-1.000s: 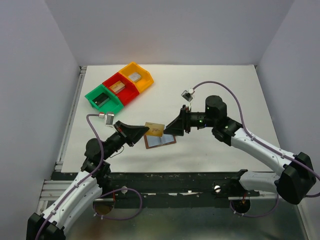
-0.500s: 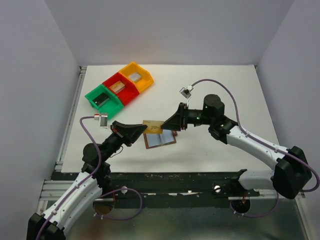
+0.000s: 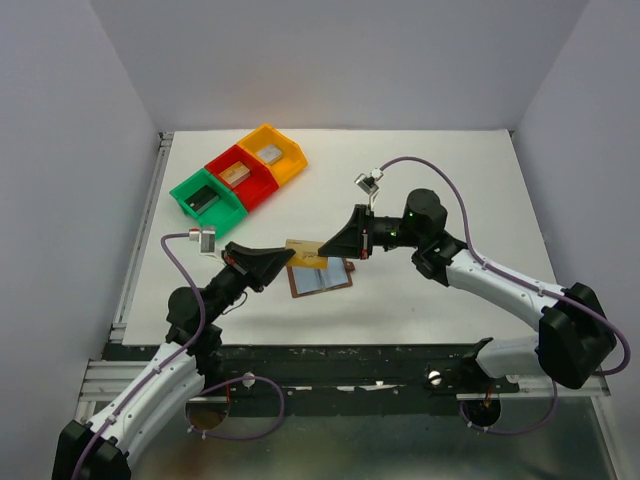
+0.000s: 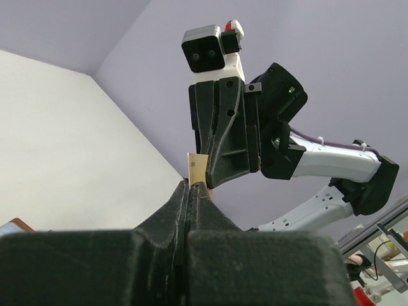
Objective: Take the credit cards out of the card holder
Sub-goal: Remove the credit card from the card holder, then place the credit card at the center of the board.
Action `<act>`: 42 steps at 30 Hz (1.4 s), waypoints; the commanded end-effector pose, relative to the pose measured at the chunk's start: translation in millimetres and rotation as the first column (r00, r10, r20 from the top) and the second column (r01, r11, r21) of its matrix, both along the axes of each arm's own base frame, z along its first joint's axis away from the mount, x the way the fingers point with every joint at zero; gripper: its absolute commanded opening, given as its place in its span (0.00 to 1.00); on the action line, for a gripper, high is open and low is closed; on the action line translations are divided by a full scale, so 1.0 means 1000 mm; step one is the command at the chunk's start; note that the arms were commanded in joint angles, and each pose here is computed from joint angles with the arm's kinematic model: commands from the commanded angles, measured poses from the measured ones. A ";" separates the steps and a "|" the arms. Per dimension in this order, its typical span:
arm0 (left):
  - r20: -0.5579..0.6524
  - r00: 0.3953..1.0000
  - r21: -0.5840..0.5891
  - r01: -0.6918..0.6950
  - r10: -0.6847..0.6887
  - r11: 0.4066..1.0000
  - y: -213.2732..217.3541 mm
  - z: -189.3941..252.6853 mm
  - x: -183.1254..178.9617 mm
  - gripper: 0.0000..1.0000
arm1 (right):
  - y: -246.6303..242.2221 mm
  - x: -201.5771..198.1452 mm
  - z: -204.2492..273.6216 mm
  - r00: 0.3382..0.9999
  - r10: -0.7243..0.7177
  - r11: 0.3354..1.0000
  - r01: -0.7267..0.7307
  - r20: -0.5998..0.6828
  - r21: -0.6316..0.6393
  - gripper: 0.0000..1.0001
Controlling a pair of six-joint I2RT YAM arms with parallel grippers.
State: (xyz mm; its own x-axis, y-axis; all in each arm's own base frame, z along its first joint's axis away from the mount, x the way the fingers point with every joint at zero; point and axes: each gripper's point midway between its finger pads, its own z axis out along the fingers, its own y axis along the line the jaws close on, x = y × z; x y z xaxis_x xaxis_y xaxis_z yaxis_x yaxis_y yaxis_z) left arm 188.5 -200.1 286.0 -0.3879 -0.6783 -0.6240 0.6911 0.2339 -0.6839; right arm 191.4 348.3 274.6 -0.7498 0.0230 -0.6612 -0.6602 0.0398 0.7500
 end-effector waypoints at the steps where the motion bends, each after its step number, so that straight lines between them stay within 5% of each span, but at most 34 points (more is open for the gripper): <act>1: 0.022 0.998 -0.020 -0.053 0.054 0.998 0.007 0.008 0.006 0.00 | 0.000 -0.007 0.003 0.999 0.045 0.999 -0.045 0.018 0.023 0.00; 5: 0.009 0.999 0.013 -0.051 0.051 0.999 0.005 0.006 0.007 0.39 | -0.001 -0.011 0.005 0.997 0.075 0.997 -0.075 0.025 0.002 0.00; 8: 0.011 0.999 0.033 -0.034 0.034 0.999 0.003 0.004 0.004 0.44 | -0.004 -0.013 0.006 0.995 0.089 0.996 -0.089 0.036 -0.010 0.01; 16: 0.004 1.000 0.051 0.011 -0.011 0.999 -0.002 -0.001 -0.001 0.29 | -0.007 -0.012 0.007 0.995 0.091 0.996 -0.091 0.039 -0.014 0.00; 22: 0.018 1.000 0.056 0.016 -0.017 0.998 -0.002 0.000 -0.004 0.02 | -0.007 -0.011 0.007 0.995 0.091 0.996 -0.091 0.036 -0.014 0.02; 26: 0.016 1.000 0.057 -0.009 0.008 0.998 0.001 -0.001 0.000 0.00 | -0.011 -0.006 0.004 0.997 0.069 0.997 -0.069 0.016 -0.020 0.23; 28: 0.013 1.000 0.061 -0.024 0.023 0.998 0.002 0.000 0.003 0.00 | -0.013 -0.003 0.003 0.999 0.054 0.998 -0.054 0.003 -0.028 0.51; 33: -0.034 0.993 0.104 -0.107 0.111 0.989 0.010 -0.005 0.024 0.00 | -0.032 0.020 -0.012 0.996 -0.075 0.994 0.071 -0.046 -0.084 0.89; 38: -0.154 0.947 0.201 -0.248 0.280 0.948 0.034 -0.017 0.071 0.00 | -0.064 0.034 -0.038 0.958 -0.281 0.915 0.283 0.048 -0.286 0.90; 42: -0.361 0.844 0.376 -0.258 0.397 0.890 0.051 -0.062 0.120 0.00 | -0.078 0.027 -0.048 0.946 -0.312 0.891 0.323 0.087 -0.321 0.90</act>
State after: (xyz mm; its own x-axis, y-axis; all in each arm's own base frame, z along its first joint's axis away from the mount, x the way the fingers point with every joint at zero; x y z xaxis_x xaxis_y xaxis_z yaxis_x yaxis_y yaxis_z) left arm 260.9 -171.6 273.3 -0.3492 -0.6569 -0.6683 0.4773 0.4890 -0.7301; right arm 218.5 291.5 251.7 -0.7352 0.0637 -0.6749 -0.6171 0.3490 0.7052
